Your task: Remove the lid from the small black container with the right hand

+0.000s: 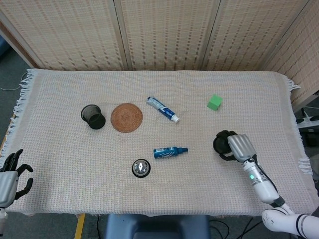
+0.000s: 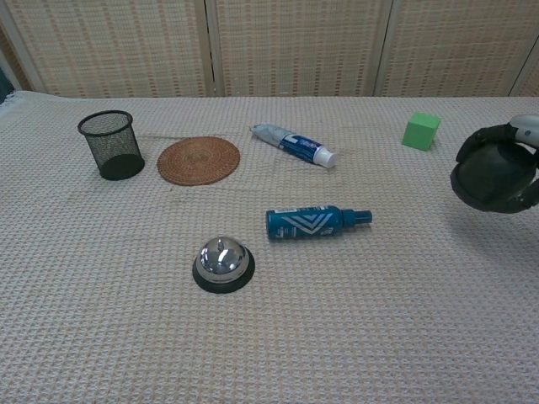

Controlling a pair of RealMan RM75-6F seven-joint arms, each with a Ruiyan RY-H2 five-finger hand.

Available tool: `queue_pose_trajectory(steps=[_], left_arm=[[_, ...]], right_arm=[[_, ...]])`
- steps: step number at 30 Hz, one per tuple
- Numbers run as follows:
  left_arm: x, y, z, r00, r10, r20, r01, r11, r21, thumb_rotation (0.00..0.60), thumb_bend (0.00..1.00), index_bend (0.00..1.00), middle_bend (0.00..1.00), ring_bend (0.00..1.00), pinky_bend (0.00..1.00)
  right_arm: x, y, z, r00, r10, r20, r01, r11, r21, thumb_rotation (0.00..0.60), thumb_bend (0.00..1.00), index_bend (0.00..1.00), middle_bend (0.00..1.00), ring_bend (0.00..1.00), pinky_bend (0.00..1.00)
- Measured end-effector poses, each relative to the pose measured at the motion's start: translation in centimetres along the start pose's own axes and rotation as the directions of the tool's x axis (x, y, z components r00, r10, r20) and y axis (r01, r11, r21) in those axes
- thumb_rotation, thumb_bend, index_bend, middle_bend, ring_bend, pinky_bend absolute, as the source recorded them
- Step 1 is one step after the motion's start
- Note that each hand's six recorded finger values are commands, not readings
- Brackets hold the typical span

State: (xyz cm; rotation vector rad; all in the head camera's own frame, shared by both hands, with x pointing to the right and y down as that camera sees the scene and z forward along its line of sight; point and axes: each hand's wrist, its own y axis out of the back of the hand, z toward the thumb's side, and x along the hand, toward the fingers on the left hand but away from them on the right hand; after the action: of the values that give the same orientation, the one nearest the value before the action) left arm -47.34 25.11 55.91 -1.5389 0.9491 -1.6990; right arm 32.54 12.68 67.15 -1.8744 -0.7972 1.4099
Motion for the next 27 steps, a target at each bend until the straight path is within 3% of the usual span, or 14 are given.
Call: queue_pose_trajectory(steps=[2,5,7,10,14,17,22,25,27], left_arm=[[0.0,0.0,0.0,1.000,-0.001,0.000,0.001,1.000,0.001,0.600,0.42,0.45,0.00,0.02,0.40],[0.0,-0.1,0.1,1.000,-0.002,0.000,0.002,1.000,0.002,0.600,0.42,0.45,0.00,0.02,0.40],[0.0,-0.1,0.1,1.000,-0.004,0.001,0.004,1.000,0.003,0.600,0.41,0.45,0.00,0.02,0.40],[0.0,-0.2,0.1,1.000,-0.007,0.001,0.007,1.000,0.004,0.600,0.42,0.45,0.00,0.02,0.40],[0.1,-0.2,0.1,1.000,-0.006,0.001,0.006,1.000,0.006,0.600,0.41,0.45,0.00,0.02,0.40],[0.0,-0.1,0.1,1.000,-0.005,0.001,0.005,1.000,0.005,0.600,0.41,0.45,0.00,0.02,0.40],[0.0,-0.1,0.0,1.000,-0.004,-0.001,0.004,1.000,0.004,0.600,0.41,0.45,0.00,0.02,0.40],[0.0,-0.1,0.0,1.000,-0.006,0.000,0.006,1.000,0.003,0.600,0.42,0.45,0.00,0.02,0.40],[-0.1,-0.1,0.1,1.000,-0.007,0.001,0.007,1.000,0.003,0.600,0.42,0.45,0.00,0.02,0.40]], right_arm=[[0.6,1.4,1.0,0.994,-0.089,-0.070,0.087,0.996,-0.035,0.600,0.21,0.65,0.59,0.77,0.91],[1.9,3.0,1.7,0.968,-0.200,-0.154,0.188,0.978,-0.085,0.600,0.21,0.65,0.59,0.76,0.91],[2.4,3.5,1.6,0.954,-0.237,-0.182,0.223,0.970,-0.096,0.600,0.21,0.65,0.59,0.76,0.91],[2.6,3.3,0.8,0.956,-0.236,-0.175,0.232,0.972,-0.045,0.600,0.21,0.65,0.59,0.76,0.91],[2.4,2.2,-1.1,0.980,-0.176,-0.091,0.185,0.978,0.097,0.600,0.21,0.66,0.59,0.76,0.91],[2.3,1.5,-2.8,0.993,-0.116,0.025,0.109,0.973,0.203,0.600,0.21,0.66,0.59,0.76,0.91],[2.6,0.7,-4.9,0.975,-0.045,0.218,-0.024,0.953,0.301,0.600,0.21,0.66,0.59,0.76,0.91],[2.7,0.6,-5.4,0.965,-0.033,0.260,-0.052,0.948,0.314,0.600,0.21,0.65,0.59,0.76,0.91],[2.6,0.7,-5.2,0.968,-0.039,0.247,-0.040,0.951,0.307,0.600,0.21,0.65,0.59,0.75,0.90]])
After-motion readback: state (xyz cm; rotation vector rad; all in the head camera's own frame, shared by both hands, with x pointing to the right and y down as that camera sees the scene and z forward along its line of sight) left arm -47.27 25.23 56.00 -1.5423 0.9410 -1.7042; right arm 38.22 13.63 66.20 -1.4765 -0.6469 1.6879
